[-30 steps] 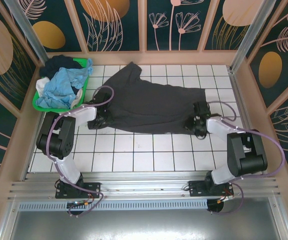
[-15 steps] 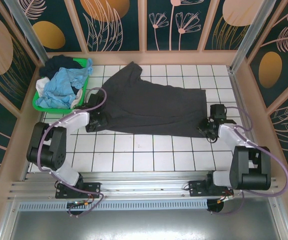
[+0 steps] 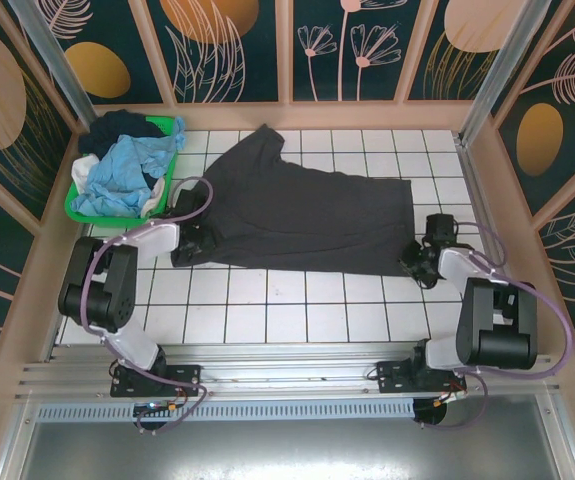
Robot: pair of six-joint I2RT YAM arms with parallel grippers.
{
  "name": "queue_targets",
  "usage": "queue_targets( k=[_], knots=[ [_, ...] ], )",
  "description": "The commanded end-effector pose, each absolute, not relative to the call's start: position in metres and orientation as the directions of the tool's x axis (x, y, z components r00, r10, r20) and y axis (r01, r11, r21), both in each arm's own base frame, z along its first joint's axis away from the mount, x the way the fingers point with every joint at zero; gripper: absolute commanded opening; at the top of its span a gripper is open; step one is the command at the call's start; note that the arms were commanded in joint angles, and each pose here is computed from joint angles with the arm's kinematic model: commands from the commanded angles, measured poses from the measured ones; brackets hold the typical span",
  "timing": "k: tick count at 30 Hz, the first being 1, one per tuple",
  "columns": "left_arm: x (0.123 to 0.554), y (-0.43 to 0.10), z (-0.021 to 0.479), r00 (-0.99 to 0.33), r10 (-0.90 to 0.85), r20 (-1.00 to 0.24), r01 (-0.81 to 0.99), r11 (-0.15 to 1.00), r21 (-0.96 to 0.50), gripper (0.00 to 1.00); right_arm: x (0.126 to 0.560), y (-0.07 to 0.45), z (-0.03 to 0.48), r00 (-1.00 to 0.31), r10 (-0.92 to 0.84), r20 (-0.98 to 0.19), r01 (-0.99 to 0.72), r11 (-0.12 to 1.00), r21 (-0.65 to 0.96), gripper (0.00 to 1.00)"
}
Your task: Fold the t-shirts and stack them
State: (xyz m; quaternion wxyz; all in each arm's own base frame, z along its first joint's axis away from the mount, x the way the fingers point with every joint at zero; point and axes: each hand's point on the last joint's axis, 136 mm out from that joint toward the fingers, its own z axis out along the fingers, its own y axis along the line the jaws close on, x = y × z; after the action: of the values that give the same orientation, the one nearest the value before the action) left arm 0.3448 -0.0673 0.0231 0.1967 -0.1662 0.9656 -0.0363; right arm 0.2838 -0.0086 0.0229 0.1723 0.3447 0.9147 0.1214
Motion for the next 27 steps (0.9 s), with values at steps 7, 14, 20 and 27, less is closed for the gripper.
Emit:
queue_targets(
  k=[7, 14, 20, 27],
  knots=[
    [0.297, -0.062, 0.037, -0.849, -0.400, -0.346, -0.348, 0.915, -0.204, 0.51, 0.307, 0.002, 0.077, -0.710, 0.606, -0.358, 0.478, 0.789, 0.387, 0.19],
    [0.352, -0.074, 0.086, -0.832, -0.341, -0.439, -0.267, 0.938, -0.223, 0.53, 0.364, 0.011, 0.077, -0.746, 0.516, -0.421, 0.418, 0.855, 0.307, 0.27],
    [0.412, -0.093, 0.103, -0.825, -0.302, -0.478, -0.201, 0.947, -0.252, 0.55, 0.375, 0.001, 0.031, -0.763, 0.539, -0.357, 0.469, 0.841, 0.268, 0.27],
    [0.438, -0.100, 0.057, -0.869, -0.283, -0.406, -0.210, 0.954, -0.216, 0.54, 0.350, -0.022, 0.013, -0.748, 0.594, -0.295, 0.547, 0.804, 0.232, 0.26]
  ],
)
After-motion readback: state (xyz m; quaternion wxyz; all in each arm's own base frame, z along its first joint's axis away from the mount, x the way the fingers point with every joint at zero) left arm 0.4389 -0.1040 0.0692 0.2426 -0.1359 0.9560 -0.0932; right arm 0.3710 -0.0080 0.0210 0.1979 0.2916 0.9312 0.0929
